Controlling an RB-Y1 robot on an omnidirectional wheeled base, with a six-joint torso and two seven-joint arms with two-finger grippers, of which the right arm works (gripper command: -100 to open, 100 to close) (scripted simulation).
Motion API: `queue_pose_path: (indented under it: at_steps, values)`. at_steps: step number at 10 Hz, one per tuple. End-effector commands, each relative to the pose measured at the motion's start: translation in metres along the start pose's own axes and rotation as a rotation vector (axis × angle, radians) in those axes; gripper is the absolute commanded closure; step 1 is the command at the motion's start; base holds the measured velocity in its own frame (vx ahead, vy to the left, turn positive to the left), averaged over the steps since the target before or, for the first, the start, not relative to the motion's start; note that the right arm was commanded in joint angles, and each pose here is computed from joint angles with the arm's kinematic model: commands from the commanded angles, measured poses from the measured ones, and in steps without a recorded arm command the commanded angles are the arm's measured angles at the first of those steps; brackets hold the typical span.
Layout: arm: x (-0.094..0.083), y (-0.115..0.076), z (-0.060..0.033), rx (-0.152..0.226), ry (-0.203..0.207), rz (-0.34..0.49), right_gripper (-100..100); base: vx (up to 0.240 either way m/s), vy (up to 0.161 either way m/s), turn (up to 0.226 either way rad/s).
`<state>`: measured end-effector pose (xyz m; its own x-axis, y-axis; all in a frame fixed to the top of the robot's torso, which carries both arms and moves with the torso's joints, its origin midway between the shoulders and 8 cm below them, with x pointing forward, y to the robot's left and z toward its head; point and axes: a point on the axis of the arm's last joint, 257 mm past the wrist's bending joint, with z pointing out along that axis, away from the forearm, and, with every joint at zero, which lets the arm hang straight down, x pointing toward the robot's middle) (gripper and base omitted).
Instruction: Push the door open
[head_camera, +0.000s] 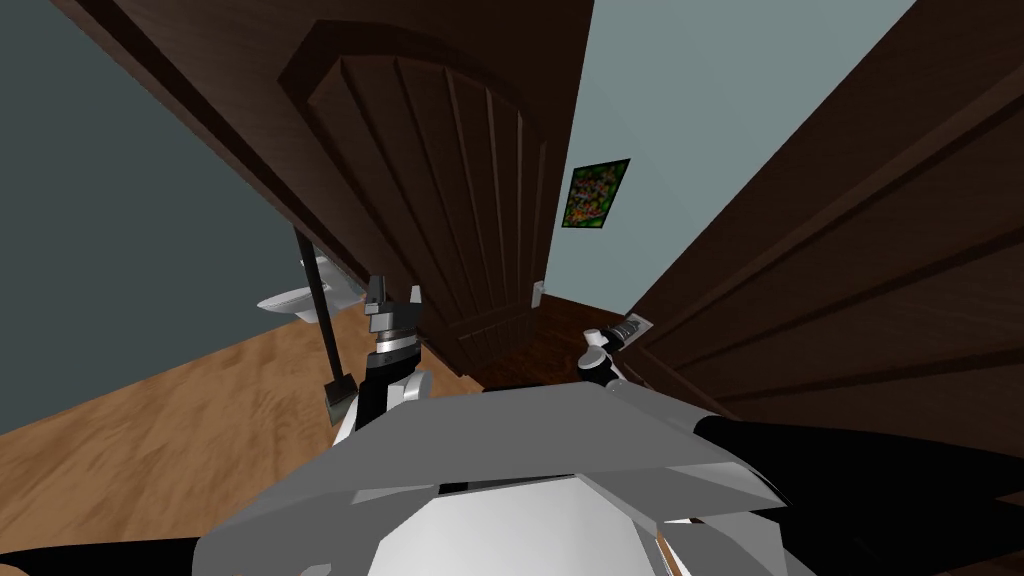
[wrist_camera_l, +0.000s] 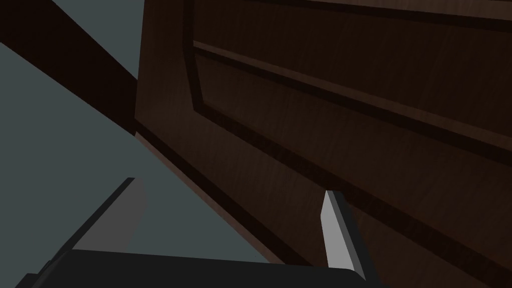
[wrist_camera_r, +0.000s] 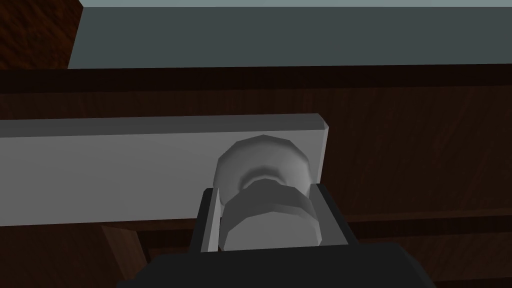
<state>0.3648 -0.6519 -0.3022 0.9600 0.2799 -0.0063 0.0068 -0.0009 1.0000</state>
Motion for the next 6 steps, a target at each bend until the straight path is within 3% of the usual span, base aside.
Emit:
queue_pose_path:
  at_steps: [1,6]
  values:
    - [-0.014,0.009,0.0066,-0.016,-0.051,0.003,100,0.072,-0.193,0.115]
    - [-0.05,0.011,0.0078,-0.017,-0.171,0.008,100,0.061,-0.162,0.071]
